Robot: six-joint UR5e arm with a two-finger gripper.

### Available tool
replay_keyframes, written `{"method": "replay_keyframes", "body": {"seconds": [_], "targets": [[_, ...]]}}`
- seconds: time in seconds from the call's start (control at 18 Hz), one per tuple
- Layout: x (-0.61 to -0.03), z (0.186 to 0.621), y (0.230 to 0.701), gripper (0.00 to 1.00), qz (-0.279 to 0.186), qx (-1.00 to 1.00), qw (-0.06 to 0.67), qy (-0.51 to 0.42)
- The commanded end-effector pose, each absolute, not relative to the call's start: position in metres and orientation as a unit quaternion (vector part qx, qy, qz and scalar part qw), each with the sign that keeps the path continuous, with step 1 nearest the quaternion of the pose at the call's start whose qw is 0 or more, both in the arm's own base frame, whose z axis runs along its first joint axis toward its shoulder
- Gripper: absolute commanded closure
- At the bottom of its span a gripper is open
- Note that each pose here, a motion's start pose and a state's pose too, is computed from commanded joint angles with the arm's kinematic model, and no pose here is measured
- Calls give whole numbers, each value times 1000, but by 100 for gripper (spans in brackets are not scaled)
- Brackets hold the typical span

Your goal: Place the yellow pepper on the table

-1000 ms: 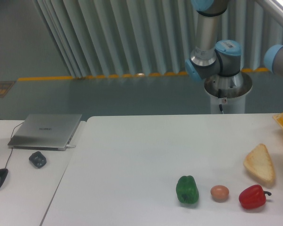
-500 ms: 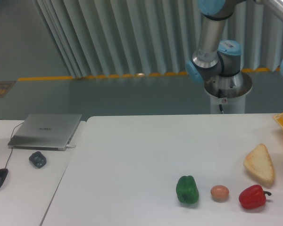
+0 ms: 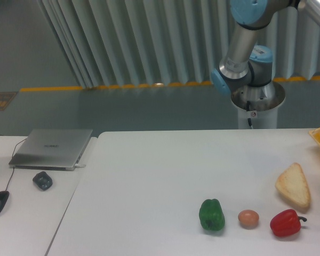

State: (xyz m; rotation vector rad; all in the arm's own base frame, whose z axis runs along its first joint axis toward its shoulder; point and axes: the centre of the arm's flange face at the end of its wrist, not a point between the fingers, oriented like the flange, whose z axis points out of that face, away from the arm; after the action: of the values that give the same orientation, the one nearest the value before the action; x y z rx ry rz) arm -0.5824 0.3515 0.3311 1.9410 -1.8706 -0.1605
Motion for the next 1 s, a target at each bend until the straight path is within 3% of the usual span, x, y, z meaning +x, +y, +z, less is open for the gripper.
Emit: {"method": "replay_keyframes", "body": {"seconds": [0.5, 1.0], "targets": [[-595, 307, 322, 0, -29, 696, 215, -684], [-598, 300, 322, 0, -23, 690, 213, -691]]}}
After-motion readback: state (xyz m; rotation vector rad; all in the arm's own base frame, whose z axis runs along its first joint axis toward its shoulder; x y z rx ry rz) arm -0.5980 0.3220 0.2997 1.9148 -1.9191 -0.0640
